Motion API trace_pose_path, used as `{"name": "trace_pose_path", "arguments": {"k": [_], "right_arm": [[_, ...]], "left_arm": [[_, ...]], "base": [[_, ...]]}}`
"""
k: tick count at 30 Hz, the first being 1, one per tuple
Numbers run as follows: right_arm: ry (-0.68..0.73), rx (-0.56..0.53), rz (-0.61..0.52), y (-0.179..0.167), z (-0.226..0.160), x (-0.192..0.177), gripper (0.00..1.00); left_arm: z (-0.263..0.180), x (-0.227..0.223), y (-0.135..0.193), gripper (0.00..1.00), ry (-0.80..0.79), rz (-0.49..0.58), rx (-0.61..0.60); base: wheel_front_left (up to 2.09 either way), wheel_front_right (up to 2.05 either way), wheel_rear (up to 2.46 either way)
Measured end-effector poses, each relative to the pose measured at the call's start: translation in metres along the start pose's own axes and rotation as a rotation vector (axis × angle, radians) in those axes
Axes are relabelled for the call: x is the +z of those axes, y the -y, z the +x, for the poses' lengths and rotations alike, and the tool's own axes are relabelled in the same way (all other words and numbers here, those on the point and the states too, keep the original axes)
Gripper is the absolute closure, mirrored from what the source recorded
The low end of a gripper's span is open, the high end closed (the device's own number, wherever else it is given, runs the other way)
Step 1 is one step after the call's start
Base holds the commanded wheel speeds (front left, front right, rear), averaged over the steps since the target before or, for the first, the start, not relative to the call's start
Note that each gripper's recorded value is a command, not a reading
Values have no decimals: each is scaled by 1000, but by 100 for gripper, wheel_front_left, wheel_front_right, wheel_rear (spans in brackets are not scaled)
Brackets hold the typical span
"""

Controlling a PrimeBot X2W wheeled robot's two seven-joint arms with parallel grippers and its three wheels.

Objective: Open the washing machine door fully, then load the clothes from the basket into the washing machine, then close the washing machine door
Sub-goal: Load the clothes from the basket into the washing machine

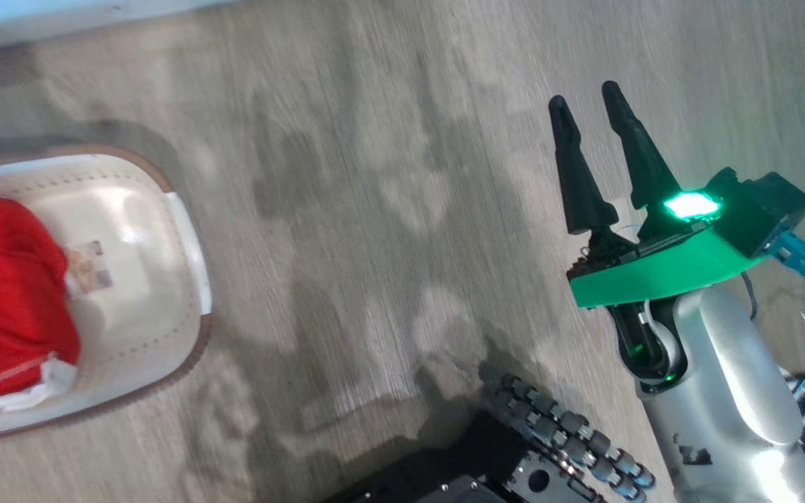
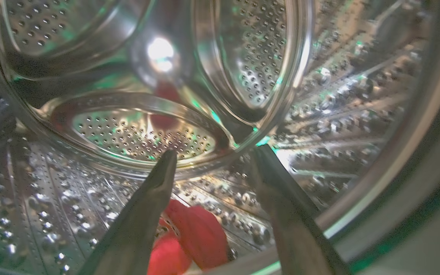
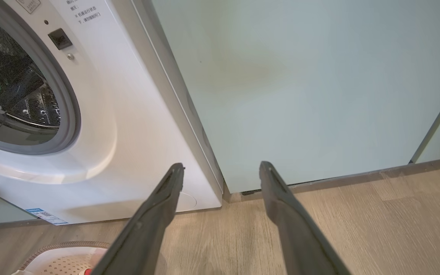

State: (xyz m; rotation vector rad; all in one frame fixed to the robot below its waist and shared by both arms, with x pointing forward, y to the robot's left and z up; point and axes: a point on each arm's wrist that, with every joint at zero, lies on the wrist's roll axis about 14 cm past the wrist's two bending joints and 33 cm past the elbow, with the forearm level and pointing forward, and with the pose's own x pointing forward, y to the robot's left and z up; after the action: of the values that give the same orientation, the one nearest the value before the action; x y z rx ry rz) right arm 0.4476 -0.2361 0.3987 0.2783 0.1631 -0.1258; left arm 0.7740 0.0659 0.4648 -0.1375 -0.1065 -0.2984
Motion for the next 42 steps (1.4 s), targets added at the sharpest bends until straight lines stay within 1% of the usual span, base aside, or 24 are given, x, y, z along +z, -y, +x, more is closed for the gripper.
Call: {"name": "trace_pose_path", "arguments": {"k": [4, 11, 12, 18, 21, 22, 23, 27, 32, 36, 42], "right_arm": [[35, 18, -18, -5, -1, 14, 0], [87, 46, -35, -17, -14, 35, 0], [93, 53, -38, -20, -21, 38, 0], [121, 74, -45, -30, -42, 49, 0], [132, 103, -43, -40, -49, 52, 0], [132, 103, -43, -40, -49, 52, 0], [139, 113, -41, -44, -52, 54, 0], [167, 146, -35, -55, -60, 64, 0], [180, 171, -35, -63, -76, 67, 0], [192, 183, -35, -67, -85, 70, 0], [216, 193, -41, -69, -95, 77, 0]], "left_arm": [[-24, 0, 16, 0, -35, -12, -31], [-76, 22, 32, 0, -46, -20, -60], [-95, 28, 40, 0, -48, -12, -74], [-164, 38, 48, 0, -77, 27, -75], [-197, 44, 44, 0, -82, 29, -38], [-197, 44, 44, 0, -82, 29, -38], [-207, 46, 41, 0, -83, 26, -21], [-250, 53, 31, 0, -87, 65, 40], [-297, 56, 33, 0, -94, 46, 88], [-321, 73, 29, 0, -50, 49, 127], [-347, 80, 34, 0, -23, 4, 168]], "base": [[0, 0, 0], [0, 0, 0], [0, 0, 0], [0, 0, 0], [0, 0, 0], [0, 0, 0], [0, 0, 0], [0, 0, 0], [0, 0, 0], [0, 0, 0], [0, 0, 0]]}}
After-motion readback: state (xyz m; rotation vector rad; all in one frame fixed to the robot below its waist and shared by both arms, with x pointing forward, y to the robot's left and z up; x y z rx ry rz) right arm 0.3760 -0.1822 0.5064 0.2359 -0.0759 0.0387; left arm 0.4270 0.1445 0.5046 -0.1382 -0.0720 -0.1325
